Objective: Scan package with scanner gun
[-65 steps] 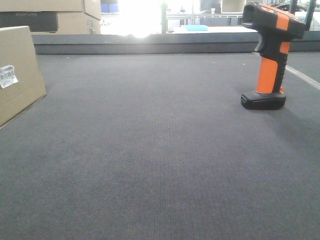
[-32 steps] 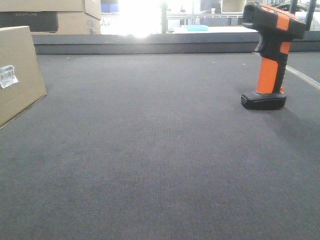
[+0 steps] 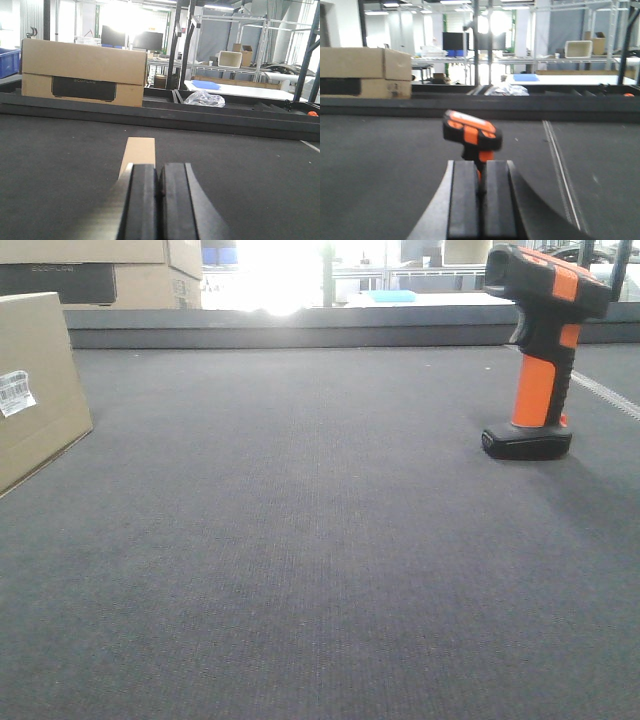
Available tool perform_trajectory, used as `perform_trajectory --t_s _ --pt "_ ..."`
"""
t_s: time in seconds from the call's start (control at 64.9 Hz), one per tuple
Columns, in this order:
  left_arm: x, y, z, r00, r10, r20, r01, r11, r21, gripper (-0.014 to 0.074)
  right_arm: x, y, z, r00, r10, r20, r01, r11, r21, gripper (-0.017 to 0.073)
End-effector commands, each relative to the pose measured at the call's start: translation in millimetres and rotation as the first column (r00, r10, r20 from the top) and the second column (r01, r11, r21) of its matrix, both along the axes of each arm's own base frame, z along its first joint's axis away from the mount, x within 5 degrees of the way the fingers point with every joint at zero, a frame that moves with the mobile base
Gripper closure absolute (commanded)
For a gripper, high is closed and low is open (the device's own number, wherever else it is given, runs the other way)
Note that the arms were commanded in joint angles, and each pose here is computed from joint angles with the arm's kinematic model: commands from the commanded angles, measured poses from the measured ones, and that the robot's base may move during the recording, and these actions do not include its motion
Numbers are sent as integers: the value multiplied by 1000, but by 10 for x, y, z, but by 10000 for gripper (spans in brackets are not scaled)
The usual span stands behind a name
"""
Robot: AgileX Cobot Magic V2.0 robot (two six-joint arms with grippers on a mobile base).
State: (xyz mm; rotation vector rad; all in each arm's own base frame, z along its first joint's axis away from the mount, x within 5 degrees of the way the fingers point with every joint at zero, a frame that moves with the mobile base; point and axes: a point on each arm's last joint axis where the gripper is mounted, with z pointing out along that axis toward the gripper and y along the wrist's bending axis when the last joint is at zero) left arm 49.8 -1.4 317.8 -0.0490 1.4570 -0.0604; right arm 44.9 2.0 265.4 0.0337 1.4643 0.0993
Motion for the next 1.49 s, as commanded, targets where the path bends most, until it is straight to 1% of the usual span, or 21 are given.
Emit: perform_trajectory --t_s 0.0,0.062,0.077,0.108,0.169,0.231,0.293,0.385,1.171,1.202,1.217,1.279,1.371,1.479 --pt "-16 -1 18 1000 -4 22 4 1000 -9 705 31 -19 -194 999 -41 -21 40 999 -10 721" --pt "-16 -1 18 1000 -4 22 4 1000 -9 705 64 -30 -303 998 -60 -19 60 998 7 721" --pt "-20 -1 19 1000 -4 24 4 1000 -9 705 69 -32 -316 998 -63 -9 63 998 5 721" --pt "-21 -1 19 1000 -4 25 4 1000 -9 705 85 -35 -381 998 -70 -4 70 997 -22 721" --pt "-21 -1 19 1000 -4 25 4 1000 -9 705 107 -41 -478 997 -76 20 76 997 -25 721" --pt "-21 -1 19 1000 -4 25 4 1000 -9 705 104 -43 -454 996 -74 55 74 997 2 721" --pt "-21 -1 19 1000 -4 25 4 1000 -9 705 108 -36 -483 998 -64 23 64 998 0 721" --pt "-21 -1 19 1000 -4 25 4 1000 -9 705 110 -33 -495 998 -60 10 60 998 -1 721" --pt "-25 0 20 1000 -1 27 1 1000 -6 705 110 -33 -495 998 -60 10 60 998 -1 721" --pt "-16 6 3 999 8 34 -8 1000 14 705 110 -33 -495 998 -60 10 60 998 -1 721" --pt "-5 12 -19 999 18 37 -20 999 36 705 110 -33 -495 998 -60 10 60 998 -1 721" --pt "33 26 -98 996 39 81 -46 994 94 705 110 -33 -495 998 -60 10 60 998 -1 721" --pt "82 31 -324 995 43 94 -52 994 96 705 110 -33 -495 998 -60 10 60 998 -1 721" --pt "92 31 -688 999 45 31 -48 993 110 705 110 -33 -495 998 -60 10 60 998 -1 721"
